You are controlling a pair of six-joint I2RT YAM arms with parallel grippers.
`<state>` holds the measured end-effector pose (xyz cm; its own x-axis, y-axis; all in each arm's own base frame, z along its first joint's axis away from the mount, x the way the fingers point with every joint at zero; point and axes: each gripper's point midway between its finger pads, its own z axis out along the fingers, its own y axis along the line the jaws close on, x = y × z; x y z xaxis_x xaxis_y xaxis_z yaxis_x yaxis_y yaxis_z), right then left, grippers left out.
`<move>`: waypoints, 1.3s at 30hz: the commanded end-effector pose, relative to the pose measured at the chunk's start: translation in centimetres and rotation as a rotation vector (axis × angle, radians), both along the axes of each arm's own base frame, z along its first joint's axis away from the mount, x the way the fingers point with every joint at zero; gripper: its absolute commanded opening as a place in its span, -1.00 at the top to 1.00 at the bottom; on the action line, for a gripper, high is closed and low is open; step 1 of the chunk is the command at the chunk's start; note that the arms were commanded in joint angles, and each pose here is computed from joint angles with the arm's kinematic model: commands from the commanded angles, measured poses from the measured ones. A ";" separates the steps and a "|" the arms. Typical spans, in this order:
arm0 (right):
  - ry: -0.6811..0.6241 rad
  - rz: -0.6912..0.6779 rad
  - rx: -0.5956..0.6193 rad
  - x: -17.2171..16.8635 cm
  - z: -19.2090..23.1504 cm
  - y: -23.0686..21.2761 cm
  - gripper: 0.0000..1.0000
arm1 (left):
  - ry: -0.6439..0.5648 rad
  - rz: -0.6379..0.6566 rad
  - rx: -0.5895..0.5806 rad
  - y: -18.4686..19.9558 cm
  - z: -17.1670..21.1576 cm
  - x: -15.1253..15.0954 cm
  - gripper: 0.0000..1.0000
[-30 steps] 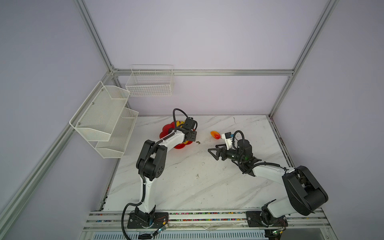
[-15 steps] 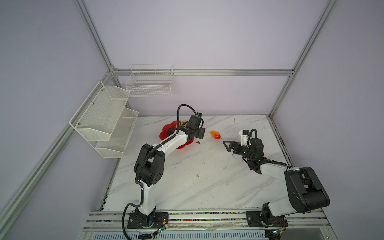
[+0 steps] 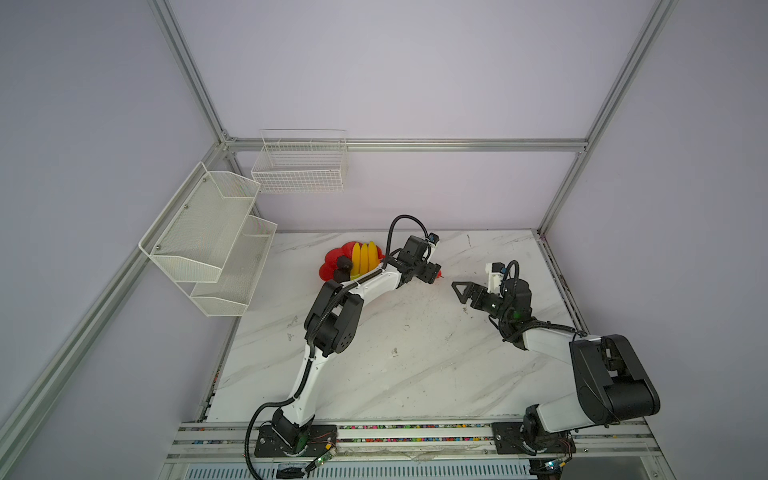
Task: Place and organize the fake fruits in the fruit bowl
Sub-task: 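Reach the left gripper to the farther mango on the table, then close the left gripper on the farther mango and lift it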
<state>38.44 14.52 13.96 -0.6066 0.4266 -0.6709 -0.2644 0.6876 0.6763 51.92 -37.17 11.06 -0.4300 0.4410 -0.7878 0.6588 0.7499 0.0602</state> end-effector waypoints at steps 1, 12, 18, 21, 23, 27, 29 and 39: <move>-0.038 -0.029 0.033 0.0 1.4 -0.8 -0.95 | -0.313 -0.224 -0.018 -1.8 9.2 2.5 -0.67; -0.014 -0.016 0.068 0.2 0.5 -0.9 -0.95 | -0.463 -0.883 0.043 -2.3 5.0 -1.5 -0.80; -0.001 -0.013 0.069 0.4 0.0 -0.9 -0.95 | -0.491 -0.925 0.130 -2.5 2.5 0.0 -0.81; 0.003 -0.012 0.069 0.6 -0.2 -0.8 -0.95 | -0.513 -0.904 0.176 -3.1 1.0 0.8 -0.81; 0.006 -0.010 0.069 0.6 -0.4 -0.8 -0.95 | -0.511 -0.910 0.176 -3.5 0.5 0.8 -0.81; 0.011 -0.004 0.073 0.7 -0.6 -0.7 -0.95 | -0.508 -0.904 0.188 -4.0 -0.3 0.8 -0.80; 0.014 0.001 0.080 0.7 -0.6 -0.6 -0.95 | -0.518 -0.896 0.207 -4.3 -0.6 1.0 -0.79; 0.005 0.019 0.091 0.4 -0.1 -0.4 -0.95 | -0.475 -0.840 0.230 -4.3 -1.8 1.8 -0.58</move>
<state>38.67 14.05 12.54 -0.6364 0.4640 -0.6162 -0.2411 0.6391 0.7303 52.14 -41.00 6.05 0.4108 0.6385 -0.6508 0.8686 -0.0571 0.4922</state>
